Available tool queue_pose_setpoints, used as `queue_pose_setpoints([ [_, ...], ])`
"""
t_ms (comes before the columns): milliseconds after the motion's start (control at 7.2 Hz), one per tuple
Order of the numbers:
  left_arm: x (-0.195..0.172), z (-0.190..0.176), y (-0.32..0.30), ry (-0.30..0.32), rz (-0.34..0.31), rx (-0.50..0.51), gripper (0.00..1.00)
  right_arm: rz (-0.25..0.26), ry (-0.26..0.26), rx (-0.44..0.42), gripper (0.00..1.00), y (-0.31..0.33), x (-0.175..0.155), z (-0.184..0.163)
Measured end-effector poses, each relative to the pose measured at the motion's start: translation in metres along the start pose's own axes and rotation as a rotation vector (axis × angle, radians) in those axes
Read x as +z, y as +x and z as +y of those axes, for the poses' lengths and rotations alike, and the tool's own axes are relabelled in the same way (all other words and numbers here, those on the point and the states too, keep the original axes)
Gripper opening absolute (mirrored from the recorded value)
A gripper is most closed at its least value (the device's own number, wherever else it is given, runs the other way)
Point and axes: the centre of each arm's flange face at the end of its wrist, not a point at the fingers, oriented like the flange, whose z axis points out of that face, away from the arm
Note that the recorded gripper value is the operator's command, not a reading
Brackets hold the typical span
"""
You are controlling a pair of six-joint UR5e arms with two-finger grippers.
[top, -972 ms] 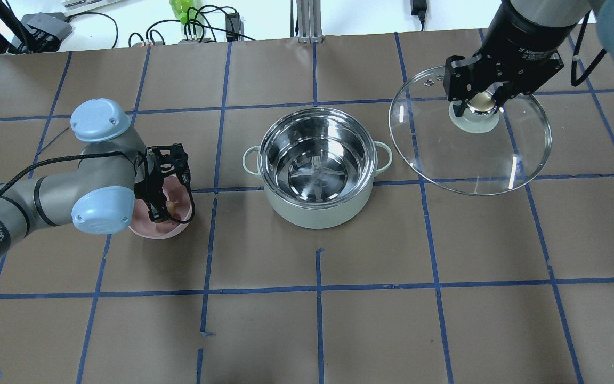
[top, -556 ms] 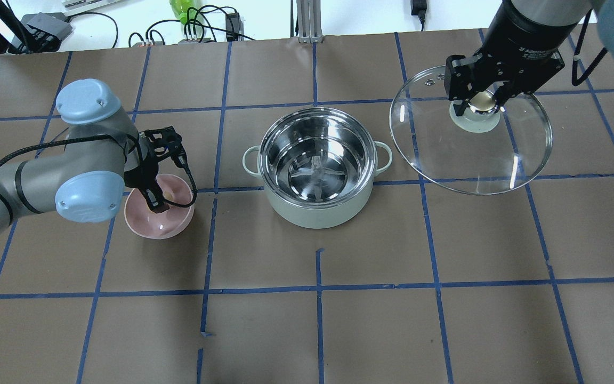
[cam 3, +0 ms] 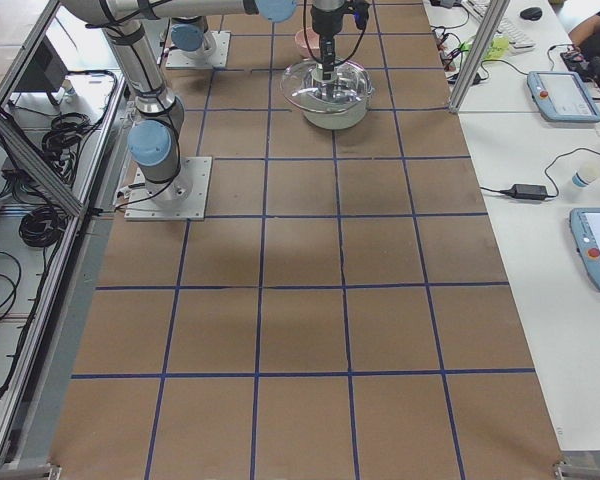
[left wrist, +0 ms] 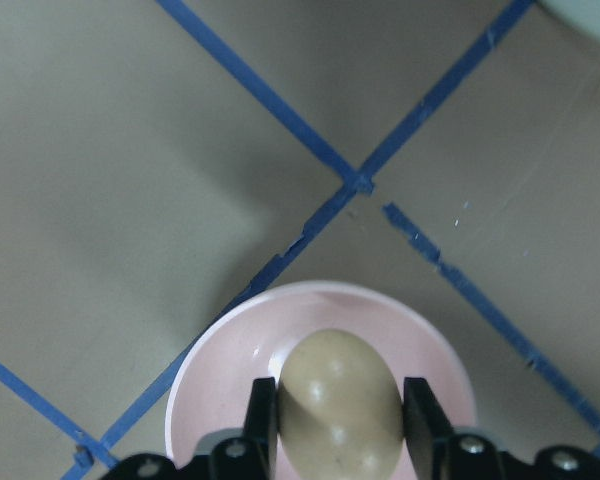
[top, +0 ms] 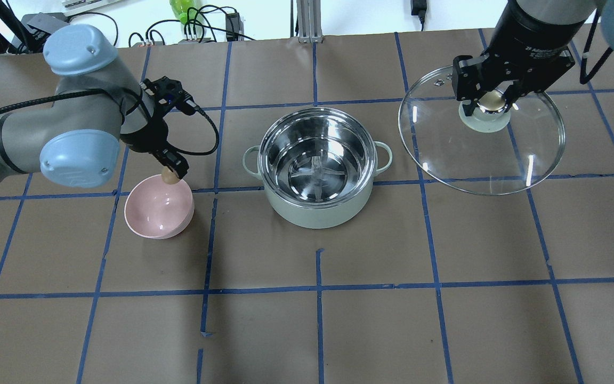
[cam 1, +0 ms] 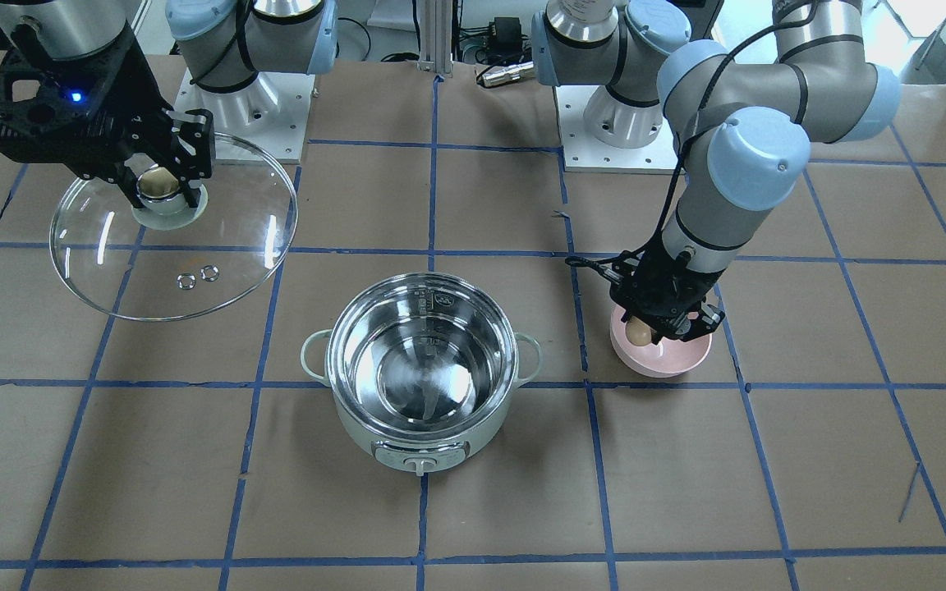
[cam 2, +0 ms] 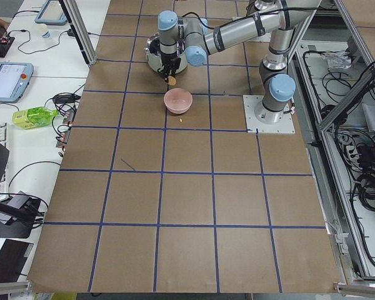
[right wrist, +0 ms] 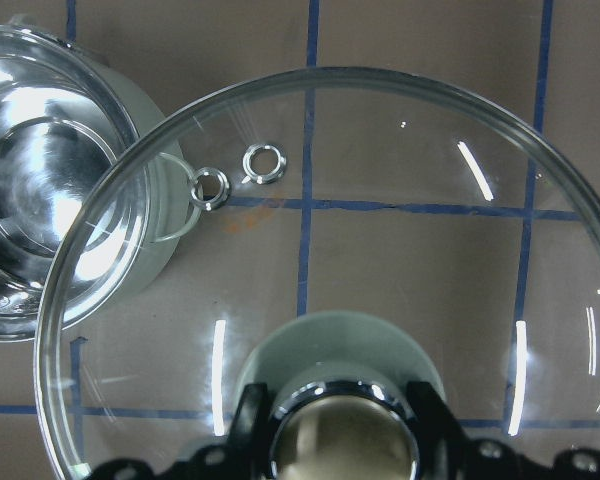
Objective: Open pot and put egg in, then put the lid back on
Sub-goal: 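Carry the egg over the pot and lower it inside with the left gripper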
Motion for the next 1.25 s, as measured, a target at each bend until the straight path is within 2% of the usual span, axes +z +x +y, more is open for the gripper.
queue_pose_setpoints([
  [417, -0.036, -0.069, 0.059, 0.076, -0.031, -0.182, 0.15, 0.004, 0.001, 0.002, 0.12, 0.000, 0.000, 0.000],
  [833, -0.022, -0.127, 0.115, 0.070, -0.090, -0.257, 0.15, -0.002, -0.001, 0.001, 0.13, -0.001, 0.001, 0.000],
  [1111, 0.000, -0.139, 0.140, 0.047, -0.087, -0.277, 0.16, -0.005, -0.003, 0.000, 0.13, -0.002, 0.002, 0.000],
  [1250, 0.010, -0.137, 0.146, 0.030, -0.083, -0.274, 0.23, -0.010, -0.004, -0.001, 0.13, -0.002, 0.003, 0.000],
])
